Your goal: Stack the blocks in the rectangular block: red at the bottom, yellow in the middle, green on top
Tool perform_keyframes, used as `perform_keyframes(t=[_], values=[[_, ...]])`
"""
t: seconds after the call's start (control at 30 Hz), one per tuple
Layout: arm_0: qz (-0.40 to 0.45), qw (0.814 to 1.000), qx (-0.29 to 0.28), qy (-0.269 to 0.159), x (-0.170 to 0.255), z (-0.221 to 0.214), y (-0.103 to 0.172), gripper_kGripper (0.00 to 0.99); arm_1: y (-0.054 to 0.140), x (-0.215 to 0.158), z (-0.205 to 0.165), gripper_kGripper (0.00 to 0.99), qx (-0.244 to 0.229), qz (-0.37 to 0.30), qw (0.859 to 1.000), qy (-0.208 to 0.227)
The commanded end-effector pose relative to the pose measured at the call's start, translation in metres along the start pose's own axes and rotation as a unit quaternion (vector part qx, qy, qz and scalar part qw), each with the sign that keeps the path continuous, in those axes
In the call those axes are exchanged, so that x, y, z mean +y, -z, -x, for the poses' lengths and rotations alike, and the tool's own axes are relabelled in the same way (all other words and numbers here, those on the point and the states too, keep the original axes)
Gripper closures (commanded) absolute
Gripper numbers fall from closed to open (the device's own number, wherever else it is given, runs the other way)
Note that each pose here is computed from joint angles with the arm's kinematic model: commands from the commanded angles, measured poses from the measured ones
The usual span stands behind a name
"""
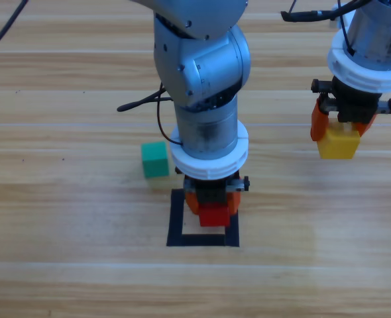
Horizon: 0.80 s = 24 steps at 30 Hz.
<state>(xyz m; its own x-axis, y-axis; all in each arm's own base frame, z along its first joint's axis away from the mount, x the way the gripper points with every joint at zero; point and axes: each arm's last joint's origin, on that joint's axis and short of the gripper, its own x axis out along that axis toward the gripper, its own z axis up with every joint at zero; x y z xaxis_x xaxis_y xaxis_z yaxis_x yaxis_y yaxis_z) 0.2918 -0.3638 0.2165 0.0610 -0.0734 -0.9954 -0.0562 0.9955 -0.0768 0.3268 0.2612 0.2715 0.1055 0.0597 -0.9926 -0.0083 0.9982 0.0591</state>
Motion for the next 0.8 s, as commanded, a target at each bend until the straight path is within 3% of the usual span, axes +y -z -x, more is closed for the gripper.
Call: perform_keyframes(t=[0.03,0.8], values=[[-0.013,0.999,0.018,-0.039,-0.005,-0.03,0.008,0.964,-0.002,-0.005,-0.01,0.99,0.012,-0.003,1.0,0.018],[-0.024,0.998,0.02,-0.061,-0.013,-0.044,0.002,0.964,-0.002,-0.005,-0.009,0.99,0.013,-0.001,1.0,0.016]])
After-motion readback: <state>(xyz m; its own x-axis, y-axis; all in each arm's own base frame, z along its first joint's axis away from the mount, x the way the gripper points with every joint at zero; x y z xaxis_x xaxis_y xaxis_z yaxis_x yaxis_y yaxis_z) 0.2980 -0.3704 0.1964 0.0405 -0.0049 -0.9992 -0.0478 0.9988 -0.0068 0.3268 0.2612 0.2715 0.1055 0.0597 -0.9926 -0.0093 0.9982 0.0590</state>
